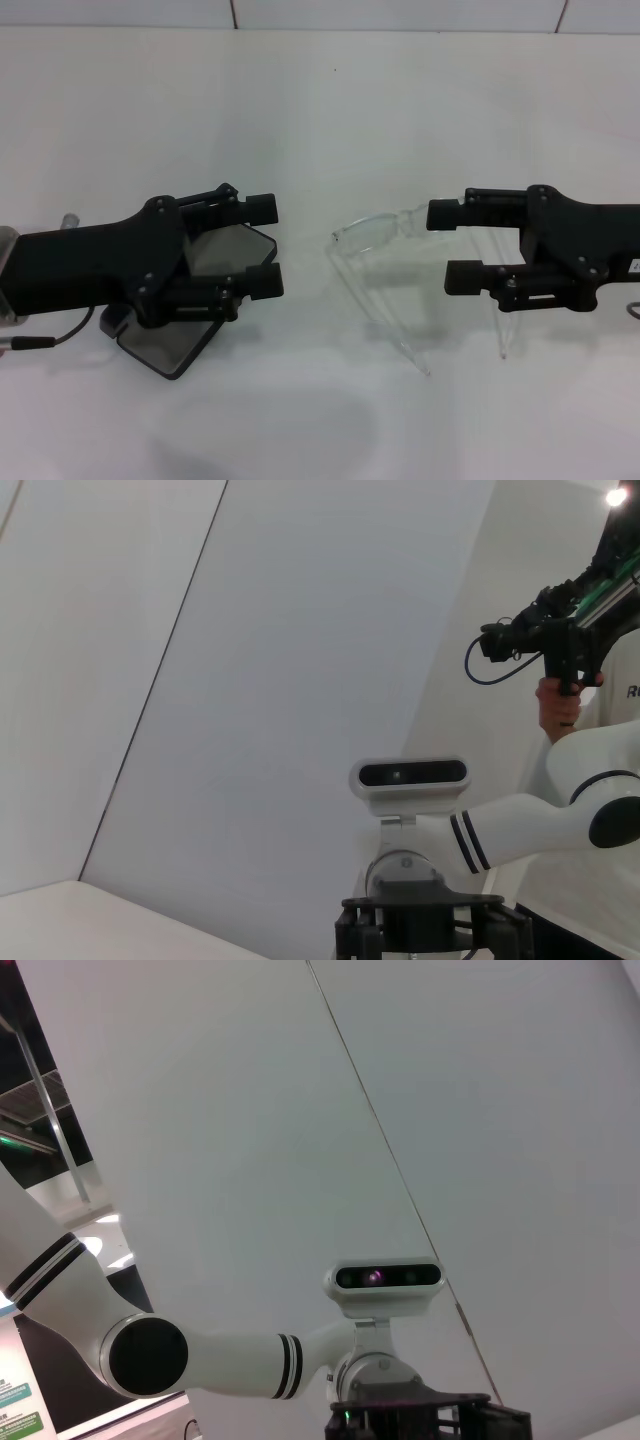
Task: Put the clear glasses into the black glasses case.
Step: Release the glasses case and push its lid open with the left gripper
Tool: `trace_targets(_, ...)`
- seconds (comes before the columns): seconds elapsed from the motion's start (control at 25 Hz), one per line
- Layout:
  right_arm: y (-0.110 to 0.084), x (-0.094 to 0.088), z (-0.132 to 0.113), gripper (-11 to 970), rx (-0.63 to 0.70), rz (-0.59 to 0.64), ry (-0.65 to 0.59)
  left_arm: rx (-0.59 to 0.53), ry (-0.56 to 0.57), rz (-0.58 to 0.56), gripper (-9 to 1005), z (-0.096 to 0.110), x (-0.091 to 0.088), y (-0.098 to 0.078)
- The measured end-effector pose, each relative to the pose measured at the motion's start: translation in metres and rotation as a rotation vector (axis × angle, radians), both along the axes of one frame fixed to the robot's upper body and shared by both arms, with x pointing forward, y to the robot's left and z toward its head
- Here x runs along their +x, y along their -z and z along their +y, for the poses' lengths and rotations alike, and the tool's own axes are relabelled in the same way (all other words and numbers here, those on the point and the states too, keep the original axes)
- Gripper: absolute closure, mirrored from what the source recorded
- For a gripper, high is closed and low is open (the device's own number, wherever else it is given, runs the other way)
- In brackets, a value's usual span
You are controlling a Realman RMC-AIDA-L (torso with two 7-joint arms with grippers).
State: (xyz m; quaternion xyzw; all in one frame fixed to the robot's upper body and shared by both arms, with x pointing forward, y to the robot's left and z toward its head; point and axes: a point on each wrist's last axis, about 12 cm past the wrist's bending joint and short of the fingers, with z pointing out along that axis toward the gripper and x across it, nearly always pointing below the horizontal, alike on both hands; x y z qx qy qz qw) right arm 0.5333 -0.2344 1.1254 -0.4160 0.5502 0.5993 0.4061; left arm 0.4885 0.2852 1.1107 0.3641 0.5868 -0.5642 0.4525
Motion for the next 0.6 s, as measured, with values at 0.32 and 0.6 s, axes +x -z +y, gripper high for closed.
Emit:
trace_targets(0.32, 0.0019, -0.0022, -0.0026, 237, 0.004, 0.003, 0.011, -0.001, -0.005, 0.005, 155, 0.0007, -0.0018, 0.0013)
trace_targets(0.6, 0.0036, -0.0041, -0.0036, 237, 0.007, 0.001, 0.017, -0.005, -0.007, 0.003, 154, 0.0007, -0.0015, 0.0010)
